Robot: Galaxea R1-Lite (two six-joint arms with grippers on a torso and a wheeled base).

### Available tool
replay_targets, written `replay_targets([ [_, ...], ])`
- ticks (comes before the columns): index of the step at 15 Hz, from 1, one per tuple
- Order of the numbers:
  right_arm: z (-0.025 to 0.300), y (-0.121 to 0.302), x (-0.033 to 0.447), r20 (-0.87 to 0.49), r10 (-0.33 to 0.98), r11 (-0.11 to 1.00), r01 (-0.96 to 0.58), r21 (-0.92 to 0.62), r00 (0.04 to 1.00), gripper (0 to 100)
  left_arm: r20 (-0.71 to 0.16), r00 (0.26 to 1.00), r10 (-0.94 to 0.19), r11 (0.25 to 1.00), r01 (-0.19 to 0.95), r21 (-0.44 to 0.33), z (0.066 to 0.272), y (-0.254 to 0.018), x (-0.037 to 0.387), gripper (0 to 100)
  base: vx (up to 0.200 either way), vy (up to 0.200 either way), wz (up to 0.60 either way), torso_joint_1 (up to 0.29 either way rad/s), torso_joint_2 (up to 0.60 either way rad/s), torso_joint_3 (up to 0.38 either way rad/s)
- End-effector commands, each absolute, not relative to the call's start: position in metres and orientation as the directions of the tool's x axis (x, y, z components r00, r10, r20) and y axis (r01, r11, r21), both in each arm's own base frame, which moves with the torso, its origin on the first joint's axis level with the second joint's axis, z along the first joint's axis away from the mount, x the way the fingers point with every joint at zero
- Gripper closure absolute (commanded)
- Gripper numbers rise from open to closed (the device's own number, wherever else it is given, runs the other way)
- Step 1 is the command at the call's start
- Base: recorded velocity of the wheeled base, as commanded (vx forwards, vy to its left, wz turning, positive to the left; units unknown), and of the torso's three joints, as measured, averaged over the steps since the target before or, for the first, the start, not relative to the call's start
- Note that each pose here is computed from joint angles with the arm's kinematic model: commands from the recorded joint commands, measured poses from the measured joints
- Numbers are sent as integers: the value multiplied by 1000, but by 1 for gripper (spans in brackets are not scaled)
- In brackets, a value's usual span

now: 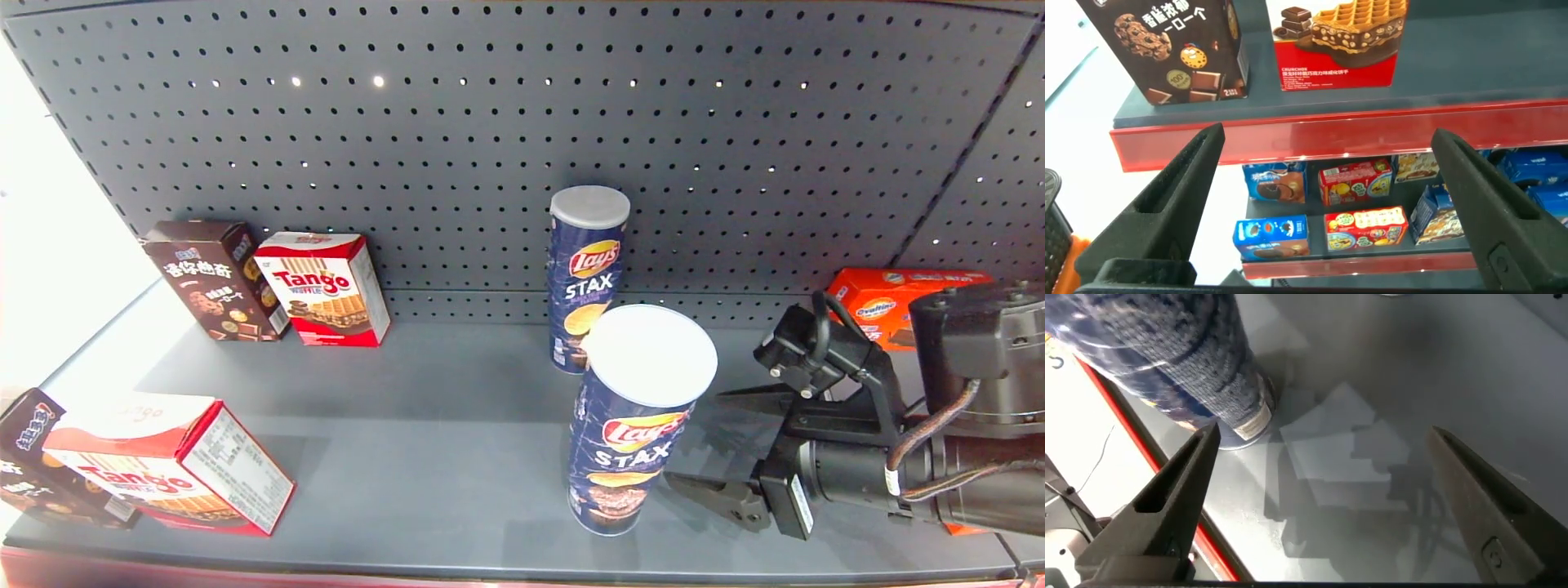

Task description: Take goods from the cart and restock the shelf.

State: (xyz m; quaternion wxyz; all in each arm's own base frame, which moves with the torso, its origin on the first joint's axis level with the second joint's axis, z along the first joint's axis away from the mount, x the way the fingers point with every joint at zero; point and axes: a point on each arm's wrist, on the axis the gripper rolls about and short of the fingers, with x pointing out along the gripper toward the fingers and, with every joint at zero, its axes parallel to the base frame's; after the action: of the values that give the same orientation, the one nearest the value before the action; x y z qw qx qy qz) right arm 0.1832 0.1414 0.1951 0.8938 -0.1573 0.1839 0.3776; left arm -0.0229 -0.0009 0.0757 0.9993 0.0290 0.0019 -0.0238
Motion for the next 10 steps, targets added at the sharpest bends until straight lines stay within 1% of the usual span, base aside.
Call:
replay_targets([
  [1, 198, 137, 184, -438, 609, 678, -721, -145, 661, 0, -8, 999, -48, 997, 48, 58, 76, -1, -23, 0, 0, 0, 0, 0, 0, 0],
  [10, 196, 147, 191, -450, 617, 665, -734, -141, 646, 0, -8, 999, -48, 997, 48, 56, 76, -1, -23, 0, 0, 0, 0, 0, 0, 0],
])
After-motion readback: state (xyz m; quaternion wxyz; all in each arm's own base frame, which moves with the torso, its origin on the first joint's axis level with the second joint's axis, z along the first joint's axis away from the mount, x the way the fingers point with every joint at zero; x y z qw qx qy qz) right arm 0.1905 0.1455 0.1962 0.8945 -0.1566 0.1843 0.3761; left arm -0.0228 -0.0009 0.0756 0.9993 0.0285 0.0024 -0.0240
